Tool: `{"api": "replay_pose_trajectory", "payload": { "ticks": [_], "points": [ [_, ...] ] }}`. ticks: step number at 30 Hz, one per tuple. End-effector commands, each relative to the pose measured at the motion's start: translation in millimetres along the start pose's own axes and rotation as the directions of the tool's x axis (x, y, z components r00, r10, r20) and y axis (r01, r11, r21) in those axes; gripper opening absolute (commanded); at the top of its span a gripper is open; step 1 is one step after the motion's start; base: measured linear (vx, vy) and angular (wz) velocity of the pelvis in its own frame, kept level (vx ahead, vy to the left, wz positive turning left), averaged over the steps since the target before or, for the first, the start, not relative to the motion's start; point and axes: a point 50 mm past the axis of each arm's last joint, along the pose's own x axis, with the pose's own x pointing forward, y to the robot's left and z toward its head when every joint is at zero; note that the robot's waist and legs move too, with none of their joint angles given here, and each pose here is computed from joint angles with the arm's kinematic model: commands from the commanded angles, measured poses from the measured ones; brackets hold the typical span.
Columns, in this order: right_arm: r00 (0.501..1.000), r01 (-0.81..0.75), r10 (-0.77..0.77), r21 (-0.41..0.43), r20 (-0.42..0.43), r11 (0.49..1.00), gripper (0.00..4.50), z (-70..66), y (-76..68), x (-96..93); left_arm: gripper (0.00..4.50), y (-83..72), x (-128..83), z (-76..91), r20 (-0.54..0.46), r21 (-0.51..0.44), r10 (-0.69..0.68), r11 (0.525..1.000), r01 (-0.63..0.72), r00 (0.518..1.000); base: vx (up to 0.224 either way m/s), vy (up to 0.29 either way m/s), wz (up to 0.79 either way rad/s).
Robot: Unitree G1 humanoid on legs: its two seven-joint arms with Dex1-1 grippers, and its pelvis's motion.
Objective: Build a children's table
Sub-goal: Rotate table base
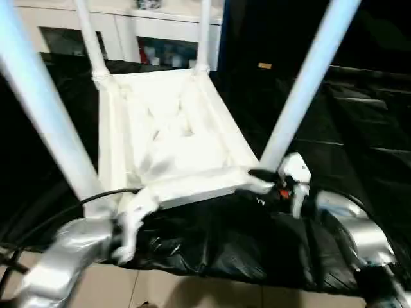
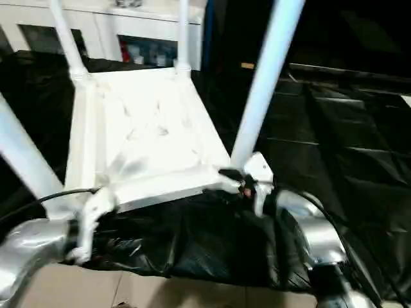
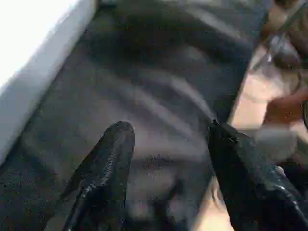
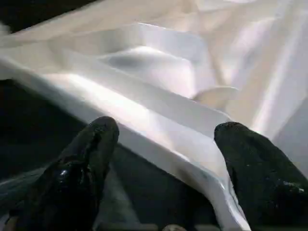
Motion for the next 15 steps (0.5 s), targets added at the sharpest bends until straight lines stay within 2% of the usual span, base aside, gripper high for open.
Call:
{"api": "replay_pose_trajectory", "payload": {
  "ticks": [1,2,4,5,8,10,11,15],
  "points": [
    [0.989,0.15,-0.15,-0.014,-0.005,0.989,3.71,0.2,-21.1,-6.7,3.09,-6.4,-10.6,-2.2,-0.007,-0.001,-0.003,1.0,0.003,1.0,0.0,0.0,0.0],
    [0.989,0.15,-0.15,-0.014,-0.005,0.989,3.71,0.2,-21.1,-6.7,3.11,-6.4,-10.6,-2.2,-0.007,-0.001,-0.003,1.0,0.003,1.0,0.0,0.0,0.0],
    [0.95,0.313,-0.313,-0.018,0.022,0.95,3.71,3.1,-38.3,-8.8,3.18,-18.4,-25.2,-13.0,-0.022,-0.034,0.006,0.999,-0.007,1.0,0.0,0.0,0.0],
    [0.95,0.313,-0.313,-0.018,0.022,0.95,3.71,3.1,-38.3,-8.8,3.31,-18.4,-25.2,-13.0,-0.022,-0.034,0.006,0.999,-0.007,1.0,0.0,0.0,0.0],
    [0.908,0.419,-0.418,-0.012,0.036,0.908,3.71,3.9,-48.5,-14.0,3.53,-24.2,-33.5,-15.6,-0.023,-0.037,0.018,0.999,-0.019,1.0,0.0,0.0,0.0],
    [0.904,0.425,-0.425,0.004,0.039,0.905,3.71,2.9,-49.4,-16.6,3.63,-18.9,-39.9,-11.7,0.022,-0.003,0.074,0.997,-0.074,0.997,0.0,0.0,0.0],
    [0.914,0.404,-0.405,0.011,0.033,0.915,3.71,-0.1,-47.8,-17.9,3.85,-9.3,-46.2,-3.8,0.101,0.03,0.143,0.989,-0.146,0.985,0.0,0.0,0.0],
    [0.937,0.348,-0.348,0.011,0.015,0.938,3.71,-8.8,-40.1,-20.0,4.07,6.2,-53.1,15.8,0.247,0.057,0.208,0.972,-0.229,0.946,0.0,0.0,0.0]
  ]
}}
